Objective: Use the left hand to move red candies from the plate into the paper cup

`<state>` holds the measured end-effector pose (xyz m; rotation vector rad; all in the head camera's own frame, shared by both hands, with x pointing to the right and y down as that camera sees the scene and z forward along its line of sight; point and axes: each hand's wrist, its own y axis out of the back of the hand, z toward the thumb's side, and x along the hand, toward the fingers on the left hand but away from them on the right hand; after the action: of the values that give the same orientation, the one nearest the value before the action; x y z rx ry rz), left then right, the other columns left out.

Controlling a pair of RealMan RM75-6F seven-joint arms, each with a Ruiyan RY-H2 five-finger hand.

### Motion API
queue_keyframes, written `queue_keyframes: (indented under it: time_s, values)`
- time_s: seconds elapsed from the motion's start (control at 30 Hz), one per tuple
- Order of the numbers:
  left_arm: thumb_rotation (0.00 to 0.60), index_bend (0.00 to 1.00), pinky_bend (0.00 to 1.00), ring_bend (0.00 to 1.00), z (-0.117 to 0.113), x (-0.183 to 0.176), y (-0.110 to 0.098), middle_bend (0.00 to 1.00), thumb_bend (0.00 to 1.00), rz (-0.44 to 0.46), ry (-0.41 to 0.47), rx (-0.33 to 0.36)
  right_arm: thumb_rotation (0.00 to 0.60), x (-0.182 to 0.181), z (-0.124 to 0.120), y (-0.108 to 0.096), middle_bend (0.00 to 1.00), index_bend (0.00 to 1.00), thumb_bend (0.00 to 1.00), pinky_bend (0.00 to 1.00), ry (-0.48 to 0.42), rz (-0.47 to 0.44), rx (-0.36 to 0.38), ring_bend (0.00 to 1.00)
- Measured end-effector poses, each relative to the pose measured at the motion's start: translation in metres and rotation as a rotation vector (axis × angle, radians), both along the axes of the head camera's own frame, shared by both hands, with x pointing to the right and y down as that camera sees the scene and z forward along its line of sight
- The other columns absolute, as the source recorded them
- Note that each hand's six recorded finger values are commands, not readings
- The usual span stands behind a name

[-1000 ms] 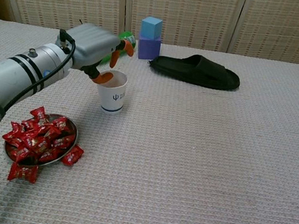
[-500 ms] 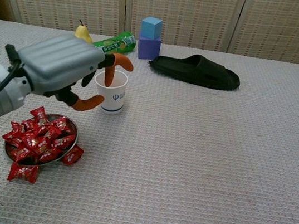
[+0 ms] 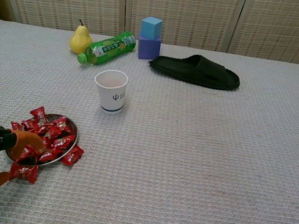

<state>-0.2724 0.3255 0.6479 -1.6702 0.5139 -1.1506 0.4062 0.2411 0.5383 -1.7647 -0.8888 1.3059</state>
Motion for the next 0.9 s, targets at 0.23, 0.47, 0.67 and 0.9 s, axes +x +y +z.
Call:
queue_keyframes:
  time_s: [0.23, 0.47, 0.67, 0.9]
  values:
    - [0.6, 0.27, 0.96, 0.57, 0.011, -0.009, 0.019, 0.43, 0.41, 0.011, -0.046, 0.074, 0.6, 0.0, -0.003, 0.002, 0.0, 0.0, 0.04, 0.0, -0.005, -0.009, 0.008, 0.0]
    - [0.6, 0.28, 0.95, 0.57, 0.016, -0.01, 0.024, 0.4, 0.41, 0.01, -0.062, 0.129, 0.6, -0.002, -0.001, 0.003, 0.0, 0.0, 0.04, 0.0, -0.002, -0.017, -0.001, 0.0]
    - [0.6, 0.3, 0.95, 0.57, 0.023, -0.005, 0.027, 0.39, 0.41, 0.003, -0.054, 0.133, 0.6, -0.002, -0.003, 0.004, 0.0, 0.0, 0.04, 0.0, -0.003, -0.014, 0.005, 0.0]
    - [0.6, 0.32, 0.95, 0.58, 0.039, 0.008, 0.028, 0.39, 0.41, 0.012, -0.061, 0.112, 0.6, -0.002, 0.0, 0.004, 0.0, 0.0, 0.04, 0.0, 0.002, -0.016, -0.007, 0.0]
